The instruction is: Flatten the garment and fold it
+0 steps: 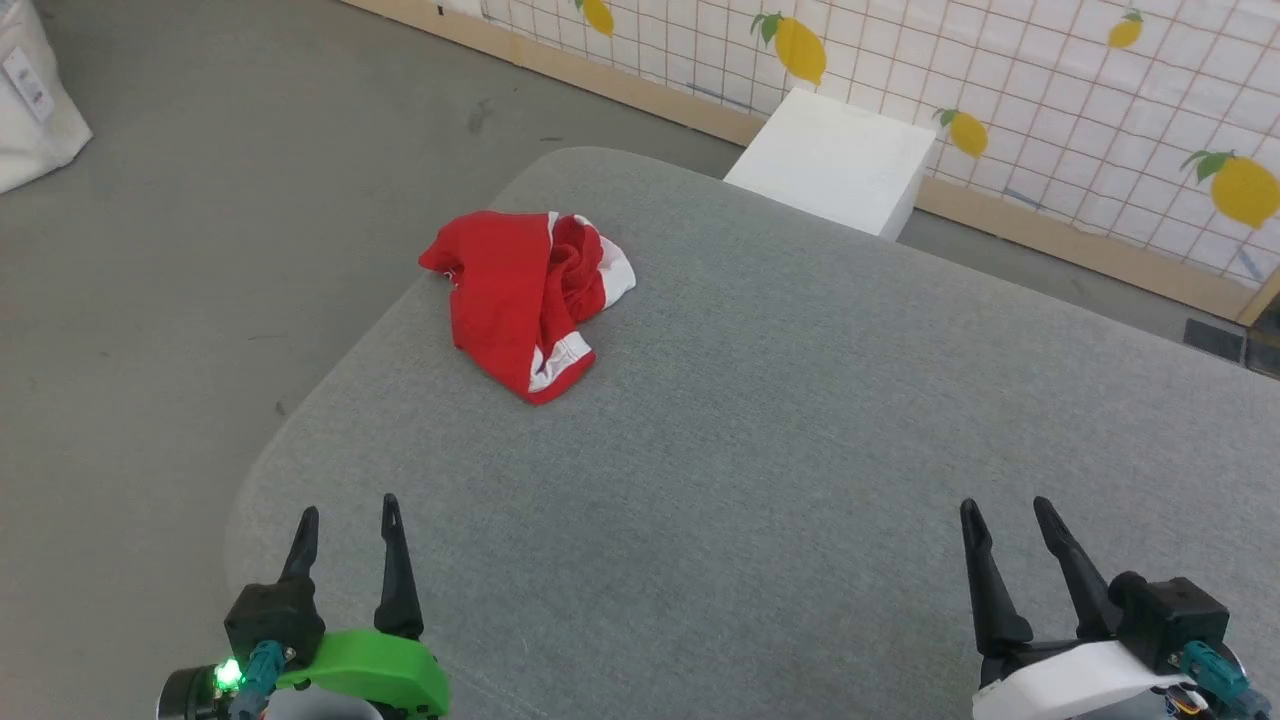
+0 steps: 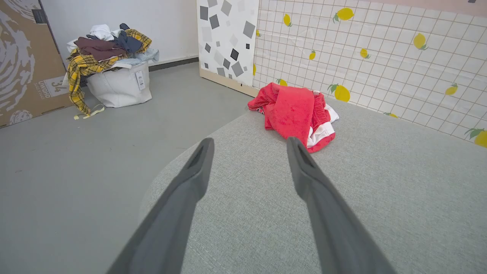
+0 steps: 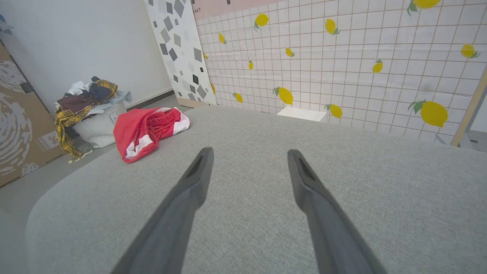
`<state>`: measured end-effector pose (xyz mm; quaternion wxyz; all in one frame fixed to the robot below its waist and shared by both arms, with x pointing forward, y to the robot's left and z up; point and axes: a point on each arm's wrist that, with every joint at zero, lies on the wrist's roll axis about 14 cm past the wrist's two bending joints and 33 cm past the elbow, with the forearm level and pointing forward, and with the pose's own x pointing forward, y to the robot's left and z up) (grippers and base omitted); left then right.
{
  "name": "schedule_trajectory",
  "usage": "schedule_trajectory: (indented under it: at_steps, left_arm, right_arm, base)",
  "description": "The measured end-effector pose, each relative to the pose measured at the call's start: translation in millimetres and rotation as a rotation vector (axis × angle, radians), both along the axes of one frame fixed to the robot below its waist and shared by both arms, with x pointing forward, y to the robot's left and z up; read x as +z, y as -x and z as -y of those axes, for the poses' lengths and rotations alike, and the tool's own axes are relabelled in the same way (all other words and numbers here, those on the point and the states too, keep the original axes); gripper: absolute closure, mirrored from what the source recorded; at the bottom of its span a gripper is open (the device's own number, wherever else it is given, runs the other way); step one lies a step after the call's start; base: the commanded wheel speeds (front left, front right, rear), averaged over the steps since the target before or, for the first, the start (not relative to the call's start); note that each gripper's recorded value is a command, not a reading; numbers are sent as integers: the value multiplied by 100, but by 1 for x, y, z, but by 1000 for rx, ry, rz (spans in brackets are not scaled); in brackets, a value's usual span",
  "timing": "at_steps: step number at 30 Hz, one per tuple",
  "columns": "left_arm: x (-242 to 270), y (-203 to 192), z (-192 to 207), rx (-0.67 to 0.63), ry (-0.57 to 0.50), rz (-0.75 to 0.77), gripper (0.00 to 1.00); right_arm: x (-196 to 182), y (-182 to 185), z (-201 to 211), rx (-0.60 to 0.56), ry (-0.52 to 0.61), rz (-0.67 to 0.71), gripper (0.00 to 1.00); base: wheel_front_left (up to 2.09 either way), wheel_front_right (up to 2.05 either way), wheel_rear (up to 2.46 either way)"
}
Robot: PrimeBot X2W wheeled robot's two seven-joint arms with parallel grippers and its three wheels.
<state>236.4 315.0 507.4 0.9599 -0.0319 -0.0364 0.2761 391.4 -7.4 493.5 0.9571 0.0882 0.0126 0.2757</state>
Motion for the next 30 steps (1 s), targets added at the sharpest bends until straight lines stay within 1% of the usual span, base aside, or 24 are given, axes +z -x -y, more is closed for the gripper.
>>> schedule_trajectory:
  at_steps: [5, 8, 13, 16, 19, 22, 24, 30]
  left_arm:
    - [-3, 1, -4, 4, -10, -12, 0]
    - [6, -8, -8, -5, -18, 10, 0]
    - [33, -45, -21, -53, -29, 84, 0]
    - [55, -70, -37, -77, -33, 125, 0]
    - [72, -97, -52, -104, -10, 139, 0]
    - [83, -126, -65, -131, 36, 128, 0]
    - [82, -145, -72, -144, 91, 91, 0]
    - [38, -194, -73, -198, 309, -143, 0]
  right_arm:
    - [-3, 0, -4, 11, -6, -3, 0]
    - [-7, -2, -4, 9, -7, -14, 0]
    - [-18, -9, 0, -3, 2, -32, 0]
    - [-25, -15, 2, -11, 13, -47, 0]
    - [-30, -23, 7, -28, 23, -57, 0]
    - [-36, -33, 15, -52, 36, -65, 0]
    - [-41, -38, 19, -63, 45, -75, 0]
    - [-60, -49, 33, -102, 74, -118, 0]
  base:
    - [0, 0, 0]
    - [0, 0, 0]
    - [0, 0, 0]
    - [0, 0, 0]
    - [0, 0, 0]
    - [0, 0, 0]
    - [0, 0, 0]
    - [0, 0, 0]
